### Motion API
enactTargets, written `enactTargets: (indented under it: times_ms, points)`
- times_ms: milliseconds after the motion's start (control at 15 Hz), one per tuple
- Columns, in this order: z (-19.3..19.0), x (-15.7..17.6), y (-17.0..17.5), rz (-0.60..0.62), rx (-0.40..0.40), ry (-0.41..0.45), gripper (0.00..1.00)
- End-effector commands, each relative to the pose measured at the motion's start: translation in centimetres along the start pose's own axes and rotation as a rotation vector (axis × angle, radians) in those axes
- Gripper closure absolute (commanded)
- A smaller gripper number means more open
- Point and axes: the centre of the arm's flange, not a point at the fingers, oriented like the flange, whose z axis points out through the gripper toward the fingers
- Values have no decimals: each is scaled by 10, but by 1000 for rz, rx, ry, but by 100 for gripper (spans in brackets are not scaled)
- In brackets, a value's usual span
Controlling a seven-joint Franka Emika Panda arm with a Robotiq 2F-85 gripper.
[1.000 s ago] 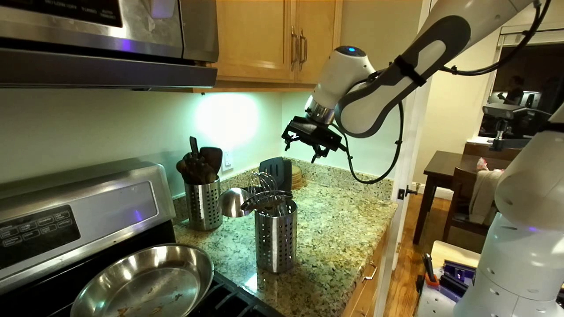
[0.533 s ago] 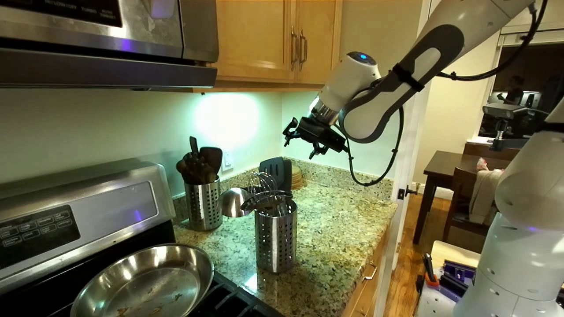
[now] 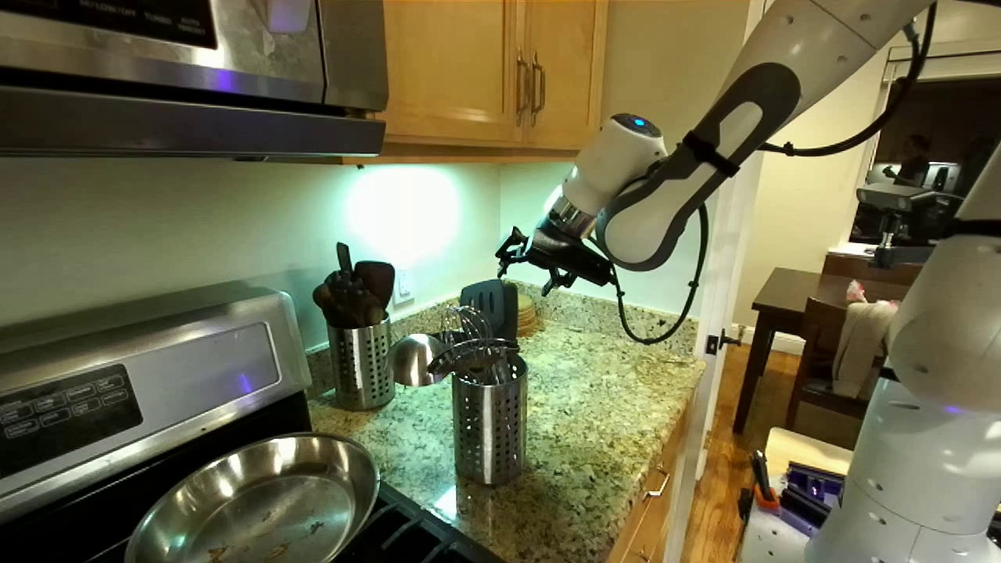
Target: Put the spatula on the counter
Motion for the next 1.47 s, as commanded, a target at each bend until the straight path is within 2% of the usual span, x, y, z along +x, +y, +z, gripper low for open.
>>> enactTargets:
  times_ms: [0,800,1400]
  points:
    - [-4,0,7,-46,29,-30,0]
    - [0,0,14,-80,35,-77,0]
    - [2,-23,-6,-194,128,-148,0]
